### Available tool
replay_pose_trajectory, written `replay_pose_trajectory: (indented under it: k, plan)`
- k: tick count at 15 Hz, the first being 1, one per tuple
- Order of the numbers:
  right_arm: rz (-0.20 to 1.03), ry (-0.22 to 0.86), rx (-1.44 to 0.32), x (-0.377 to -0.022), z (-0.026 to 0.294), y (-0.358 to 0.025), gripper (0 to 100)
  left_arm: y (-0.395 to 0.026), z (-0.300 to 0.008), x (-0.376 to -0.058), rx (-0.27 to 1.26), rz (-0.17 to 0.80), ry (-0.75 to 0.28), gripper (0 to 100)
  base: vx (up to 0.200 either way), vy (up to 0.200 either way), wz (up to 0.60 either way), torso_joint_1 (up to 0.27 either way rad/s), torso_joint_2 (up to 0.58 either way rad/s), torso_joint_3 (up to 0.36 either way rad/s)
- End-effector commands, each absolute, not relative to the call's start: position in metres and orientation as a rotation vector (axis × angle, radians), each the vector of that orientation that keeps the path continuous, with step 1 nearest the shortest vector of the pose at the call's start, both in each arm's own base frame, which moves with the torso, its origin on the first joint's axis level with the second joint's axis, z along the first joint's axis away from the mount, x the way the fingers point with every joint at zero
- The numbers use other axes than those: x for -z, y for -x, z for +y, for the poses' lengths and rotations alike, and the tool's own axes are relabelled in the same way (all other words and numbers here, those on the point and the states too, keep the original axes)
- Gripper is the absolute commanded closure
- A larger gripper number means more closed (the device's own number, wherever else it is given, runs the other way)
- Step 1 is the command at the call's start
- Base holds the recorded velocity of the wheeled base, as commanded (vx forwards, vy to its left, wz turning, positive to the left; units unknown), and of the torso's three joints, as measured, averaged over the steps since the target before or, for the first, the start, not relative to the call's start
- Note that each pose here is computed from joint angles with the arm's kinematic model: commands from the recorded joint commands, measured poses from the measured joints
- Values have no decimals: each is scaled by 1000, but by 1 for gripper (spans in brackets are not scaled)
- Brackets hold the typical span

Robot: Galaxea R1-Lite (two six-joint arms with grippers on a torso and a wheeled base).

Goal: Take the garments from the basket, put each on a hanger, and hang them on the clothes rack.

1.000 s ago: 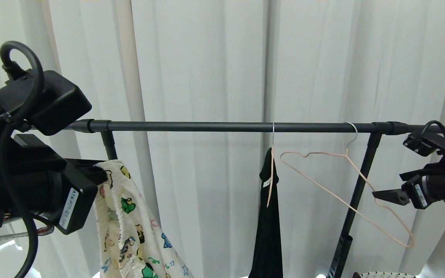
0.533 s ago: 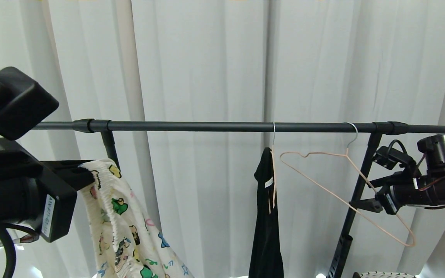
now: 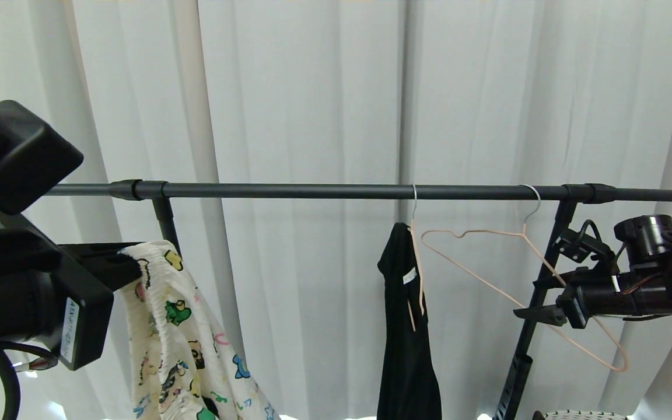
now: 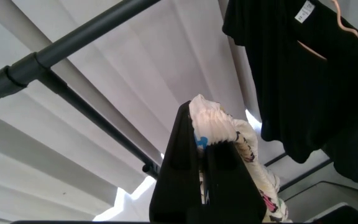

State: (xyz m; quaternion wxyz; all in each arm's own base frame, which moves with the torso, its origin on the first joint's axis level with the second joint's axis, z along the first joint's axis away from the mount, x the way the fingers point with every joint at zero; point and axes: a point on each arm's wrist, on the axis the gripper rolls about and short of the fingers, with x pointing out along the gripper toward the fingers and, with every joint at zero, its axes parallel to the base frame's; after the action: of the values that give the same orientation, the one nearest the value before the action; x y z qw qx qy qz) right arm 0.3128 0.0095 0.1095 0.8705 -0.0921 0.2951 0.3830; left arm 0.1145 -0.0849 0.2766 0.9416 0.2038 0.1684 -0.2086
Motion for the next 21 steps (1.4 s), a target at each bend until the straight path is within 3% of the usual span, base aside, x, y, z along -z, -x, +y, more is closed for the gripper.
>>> replay_pose_trajectory:
  k: [1,2,10,21]
  plan:
    - [616,191,-803,-110,9,-312,0,-116,-86,-277,426,346,-419,100,0,0,0,0,0,0]
    - [619,190,-803,-109,9,-312,100,-116,-86,-277,426,344,-418,100,0,0,0,0,0,0]
    - [600,187,-794,-116,9,-311,100,-115,-86,-279,425,338,-415,100,0,0,0,0,0,0]
    - [494,117,-739,-169,11,-272,100,-115,-85,-281,422,307,-405,100,0,0,0,0,0,0]
